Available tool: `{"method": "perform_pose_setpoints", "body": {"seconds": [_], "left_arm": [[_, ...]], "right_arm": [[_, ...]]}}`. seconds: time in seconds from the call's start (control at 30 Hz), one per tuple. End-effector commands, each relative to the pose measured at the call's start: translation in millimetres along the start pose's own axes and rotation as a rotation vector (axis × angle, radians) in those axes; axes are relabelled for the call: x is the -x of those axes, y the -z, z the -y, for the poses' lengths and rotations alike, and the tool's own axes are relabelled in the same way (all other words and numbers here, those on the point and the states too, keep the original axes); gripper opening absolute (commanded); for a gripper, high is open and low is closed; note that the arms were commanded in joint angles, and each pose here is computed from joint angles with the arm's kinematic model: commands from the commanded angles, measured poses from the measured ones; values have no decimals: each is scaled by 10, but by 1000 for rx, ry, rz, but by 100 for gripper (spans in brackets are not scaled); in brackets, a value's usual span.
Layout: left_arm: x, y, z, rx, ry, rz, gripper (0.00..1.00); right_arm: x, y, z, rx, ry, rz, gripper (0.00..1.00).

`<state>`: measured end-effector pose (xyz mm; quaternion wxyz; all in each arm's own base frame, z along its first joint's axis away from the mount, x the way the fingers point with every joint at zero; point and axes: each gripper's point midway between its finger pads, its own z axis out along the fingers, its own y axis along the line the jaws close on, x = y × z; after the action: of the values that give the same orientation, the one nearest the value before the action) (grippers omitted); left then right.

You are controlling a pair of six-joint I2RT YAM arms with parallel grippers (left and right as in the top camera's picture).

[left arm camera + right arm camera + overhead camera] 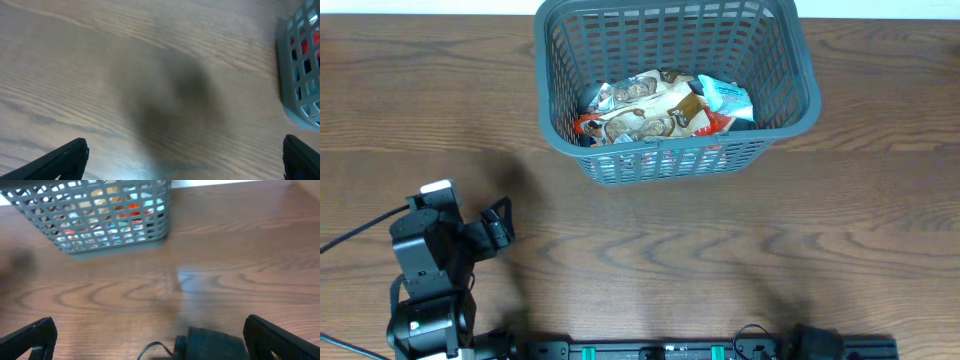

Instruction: Pack container

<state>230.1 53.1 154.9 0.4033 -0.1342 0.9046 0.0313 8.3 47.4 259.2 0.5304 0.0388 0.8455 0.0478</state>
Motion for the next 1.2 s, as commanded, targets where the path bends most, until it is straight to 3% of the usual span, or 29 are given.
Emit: {"method": "perform_pose_setpoints", "body": {"seconds": [0.0,0.2,1.17], "left_arm": [[-98,-70,4,-8,32,-17,95],[-59,-89,-14,3,31,-4,99],[-61,-89,-14,2,31,-4,99]], "right_arm": [[-29,-40,-85,49,-28,-15,99],[73,-39,-100,58,-29,25,99],[-37,-43,-100,59,-42,-19,99]]}}
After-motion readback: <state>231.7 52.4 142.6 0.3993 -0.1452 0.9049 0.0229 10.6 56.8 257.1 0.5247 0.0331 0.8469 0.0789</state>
